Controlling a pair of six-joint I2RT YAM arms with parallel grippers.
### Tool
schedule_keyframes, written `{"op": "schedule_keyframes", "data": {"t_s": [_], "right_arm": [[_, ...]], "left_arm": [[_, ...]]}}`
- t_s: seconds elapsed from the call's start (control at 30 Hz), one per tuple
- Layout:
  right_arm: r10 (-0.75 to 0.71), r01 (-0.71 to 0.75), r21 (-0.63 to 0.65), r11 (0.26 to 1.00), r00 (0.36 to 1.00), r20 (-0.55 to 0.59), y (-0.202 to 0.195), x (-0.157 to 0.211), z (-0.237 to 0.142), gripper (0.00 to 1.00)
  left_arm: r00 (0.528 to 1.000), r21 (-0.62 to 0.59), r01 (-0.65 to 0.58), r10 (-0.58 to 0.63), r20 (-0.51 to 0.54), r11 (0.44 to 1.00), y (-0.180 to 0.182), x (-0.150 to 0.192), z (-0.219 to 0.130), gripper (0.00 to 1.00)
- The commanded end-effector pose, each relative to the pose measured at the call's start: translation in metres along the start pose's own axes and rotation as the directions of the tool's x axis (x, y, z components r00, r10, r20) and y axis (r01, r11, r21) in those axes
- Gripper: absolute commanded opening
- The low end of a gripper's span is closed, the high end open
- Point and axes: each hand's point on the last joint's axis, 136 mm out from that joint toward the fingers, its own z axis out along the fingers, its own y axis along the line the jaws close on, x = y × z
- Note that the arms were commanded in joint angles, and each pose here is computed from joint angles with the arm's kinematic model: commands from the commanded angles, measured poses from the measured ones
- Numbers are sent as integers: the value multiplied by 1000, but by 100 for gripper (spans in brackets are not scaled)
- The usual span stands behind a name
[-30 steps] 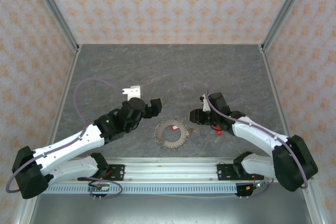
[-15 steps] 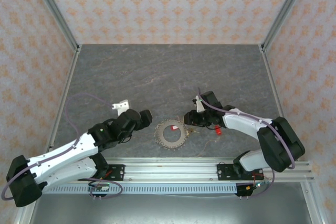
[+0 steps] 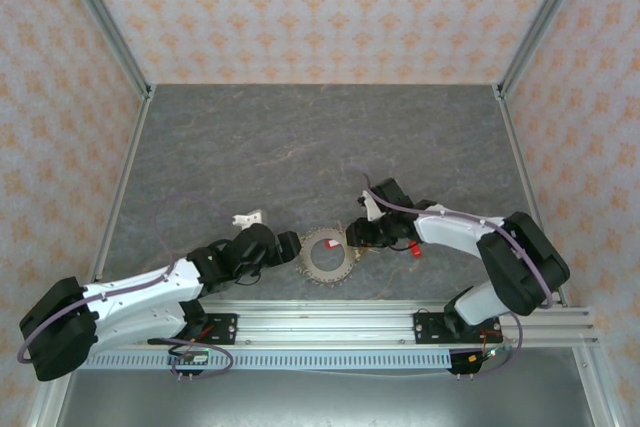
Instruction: Put the keys on the keyring
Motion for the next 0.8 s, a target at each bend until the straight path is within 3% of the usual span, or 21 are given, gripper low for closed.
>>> {"op": "schedule_keyframes", "data": {"t_s": [0.0, 0.5, 0.77], "right_arm": [[-34, 34, -1, 999, 999, 3, 6, -10, 3, 39], [-26, 20, -91, 996, 997, -72, 11, 11, 12, 29], [-25, 15, -117, 993, 996, -84, 12, 18, 14, 29]], "left_arm": [[1000, 84, -1, 1, 6, 996, -24, -4, 0, 83], [992, 88, -46, 55, -109, 995, -32, 19, 25, 44], [986, 20, -79, 81, -147, 997, -27, 27, 42, 36]]}}
